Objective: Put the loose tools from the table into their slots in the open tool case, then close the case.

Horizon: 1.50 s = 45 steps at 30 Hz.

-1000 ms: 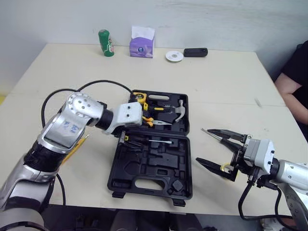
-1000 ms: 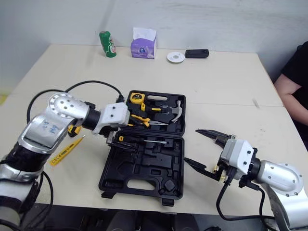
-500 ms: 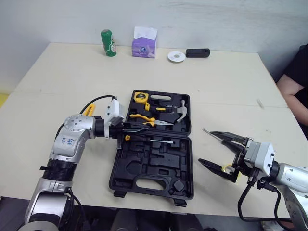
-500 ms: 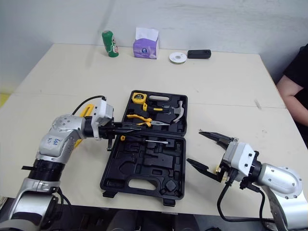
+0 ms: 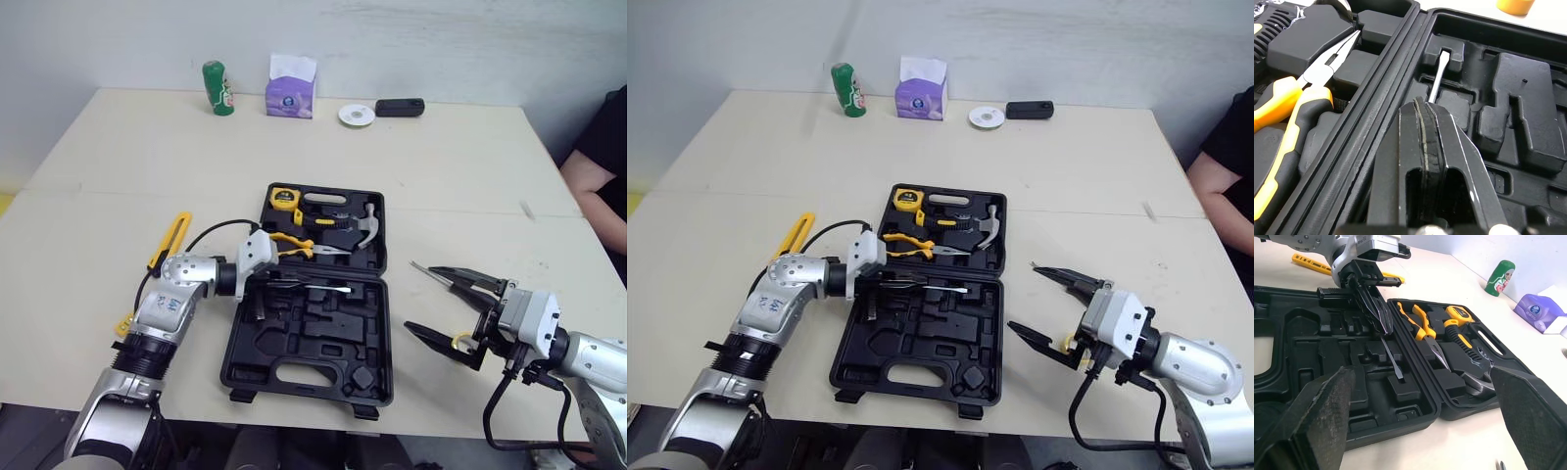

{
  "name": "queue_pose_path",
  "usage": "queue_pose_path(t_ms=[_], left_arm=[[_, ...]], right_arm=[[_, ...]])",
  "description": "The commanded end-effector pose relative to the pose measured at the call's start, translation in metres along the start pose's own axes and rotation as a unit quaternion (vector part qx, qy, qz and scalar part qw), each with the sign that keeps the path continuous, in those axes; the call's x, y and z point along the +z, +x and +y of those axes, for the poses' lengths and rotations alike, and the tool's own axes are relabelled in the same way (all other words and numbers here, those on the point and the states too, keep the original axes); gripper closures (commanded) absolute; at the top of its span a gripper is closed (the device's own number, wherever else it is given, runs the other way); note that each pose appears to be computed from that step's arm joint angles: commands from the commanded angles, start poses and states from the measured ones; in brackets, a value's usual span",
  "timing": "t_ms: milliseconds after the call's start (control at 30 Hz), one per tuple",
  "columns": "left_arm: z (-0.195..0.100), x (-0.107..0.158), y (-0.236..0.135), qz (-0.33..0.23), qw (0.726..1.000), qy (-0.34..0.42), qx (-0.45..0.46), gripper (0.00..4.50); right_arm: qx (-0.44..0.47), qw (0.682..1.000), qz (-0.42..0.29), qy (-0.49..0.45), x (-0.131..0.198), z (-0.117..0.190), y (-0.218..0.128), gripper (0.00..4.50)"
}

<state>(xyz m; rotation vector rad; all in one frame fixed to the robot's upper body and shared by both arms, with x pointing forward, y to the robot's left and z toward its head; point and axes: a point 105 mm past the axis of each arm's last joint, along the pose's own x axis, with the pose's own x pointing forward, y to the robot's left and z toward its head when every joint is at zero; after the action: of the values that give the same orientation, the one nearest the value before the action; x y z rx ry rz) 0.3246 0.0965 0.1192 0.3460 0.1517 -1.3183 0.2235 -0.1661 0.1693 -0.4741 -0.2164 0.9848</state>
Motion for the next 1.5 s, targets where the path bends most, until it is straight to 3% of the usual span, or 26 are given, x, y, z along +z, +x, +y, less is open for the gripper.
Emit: queue_pose_path(t_ms=[33,500,567,800,900,1000,1067,1167,1267,1500], left_arm=[[-0.005,-0.024,0.001,0.055,0.998,-0.022,-0.003,4.42],[-0.027,-0.090,0.012,0.208,0.976,-0.069,-0.005,4.42],[-0.028,-0.093,0.012,0.209,0.976,-0.064,0.002,4.42],[-0.013,-0.042,0.018,0.087,0.996,-0.007,0.013,4.42],[-0.010,0.006,0.010,-0.002,0.998,0.056,0.005,4.42],[-0.006,0.042,-0.010,-0.082,0.994,0.063,0.015,4.42],[0.001,0.051,-0.030,-0.113,0.990,0.077,0.038,4.42],[0.013,0.046,-0.064,-0.114,0.987,0.076,0.086,4.42],[0.021,0.033,-0.103,-0.095,0.984,0.054,0.139,3.55],[0.030,-0.002,-0.223,-0.019,0.942,0.021,0.335,0.44]], right_arm=[[-0.003,1.000,-0.007,-0.009,0.004,-0.002,0.001,0.00],[-0.011,1.000,-0.007,-0.005,0.001,-0.004,0.004,0.00],[-0.012,1.000,-0.007,-0.004,0.001,-0.004,0.004,0.00],[-0.017,1.000,-0.004,-0.001,-0.003,-0.006,0.004,0.00],[-0.022,1.000,0.002,-0.004,-0.004,-0.010,-0.001,0.00],[-0.041,0.999,0.011,-0.007,-0.006,-0.019,-0.013,0.00],[-0.056,0.998,0.025,-0.010,-0.011,-0.025,-0.026,0.00],[-0.074,0.995,0.058,-0.016,-0.021,-0.031,-0.049,0.00],[-0.101,0.991,0.085,-0.036,-0.024,-0.043,-0.073,0.00],[-0.242,0.954,0.160,-0.083,-0.041,-0.074,-0.155,0.00]])
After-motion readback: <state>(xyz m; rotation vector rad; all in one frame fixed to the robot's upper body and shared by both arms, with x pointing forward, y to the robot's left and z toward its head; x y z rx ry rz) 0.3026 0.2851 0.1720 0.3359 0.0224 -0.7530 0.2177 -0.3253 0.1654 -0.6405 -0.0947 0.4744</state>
